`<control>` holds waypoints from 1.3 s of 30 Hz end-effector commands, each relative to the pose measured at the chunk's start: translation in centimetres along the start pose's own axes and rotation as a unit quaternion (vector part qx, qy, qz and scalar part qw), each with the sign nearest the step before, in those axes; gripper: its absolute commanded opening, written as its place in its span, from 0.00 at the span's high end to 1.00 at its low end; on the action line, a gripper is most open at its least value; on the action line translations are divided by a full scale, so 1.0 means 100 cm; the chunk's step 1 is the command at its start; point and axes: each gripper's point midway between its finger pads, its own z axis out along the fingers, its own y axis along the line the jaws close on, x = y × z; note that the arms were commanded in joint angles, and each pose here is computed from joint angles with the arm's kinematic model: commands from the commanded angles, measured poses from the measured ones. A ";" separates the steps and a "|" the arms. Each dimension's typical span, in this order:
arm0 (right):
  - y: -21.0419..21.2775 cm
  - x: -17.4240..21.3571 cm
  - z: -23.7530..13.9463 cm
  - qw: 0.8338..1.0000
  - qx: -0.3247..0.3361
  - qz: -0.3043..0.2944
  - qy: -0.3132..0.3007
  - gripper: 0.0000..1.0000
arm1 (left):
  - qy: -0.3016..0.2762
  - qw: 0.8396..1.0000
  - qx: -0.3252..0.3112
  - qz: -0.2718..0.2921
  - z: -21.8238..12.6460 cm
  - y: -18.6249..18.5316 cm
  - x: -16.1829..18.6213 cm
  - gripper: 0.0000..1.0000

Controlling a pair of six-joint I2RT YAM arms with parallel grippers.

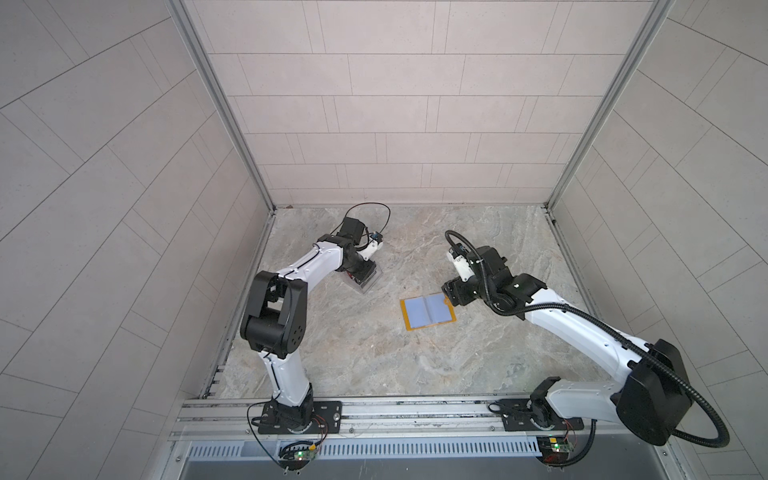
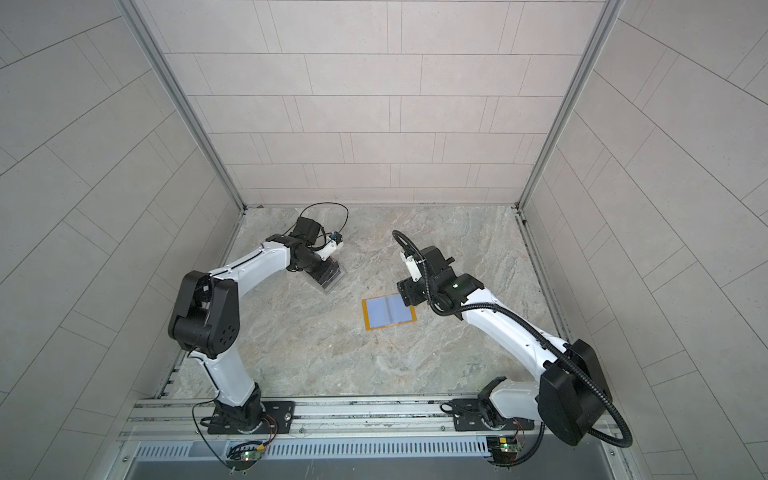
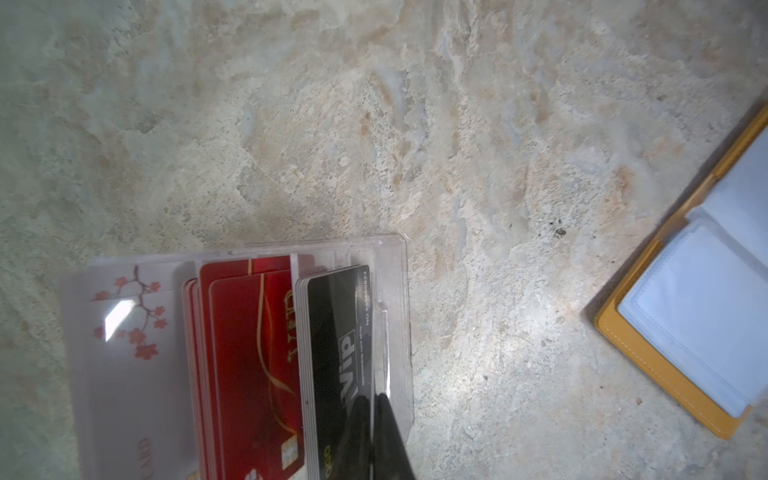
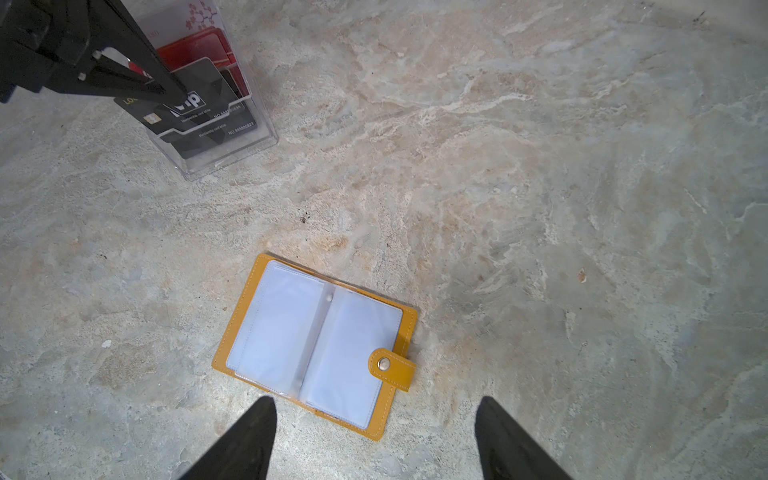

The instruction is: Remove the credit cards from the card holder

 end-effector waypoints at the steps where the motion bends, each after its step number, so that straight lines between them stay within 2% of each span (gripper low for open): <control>1: -0.005 -0.001 -0.004 1.000 0.010 0.004 -0.009 0.22 | 0.001 1.000 0.007 0.003 -0.002 0.001 -0.003 0.98; 24: -0.012 0.002 -0.006 1.000 0.027 0.005 -0.015 0.23 | 0.009 1.000 0.007 -0.027 0.008 0.006 0.007 0.88; 34: -0.013 0.003 -0.008 0.999 0.028 0.006 -0.019 0.23 | 0.001 1.000 0.000 -0.031 0.006 0.008 0.007 0.88; 39: -0.013 0.002 -0.008 0.999 0.028 0.008 -0.019 0.24 | 0.004 0.999 0.001 -0.032 0.006 0.007 0.008 0.92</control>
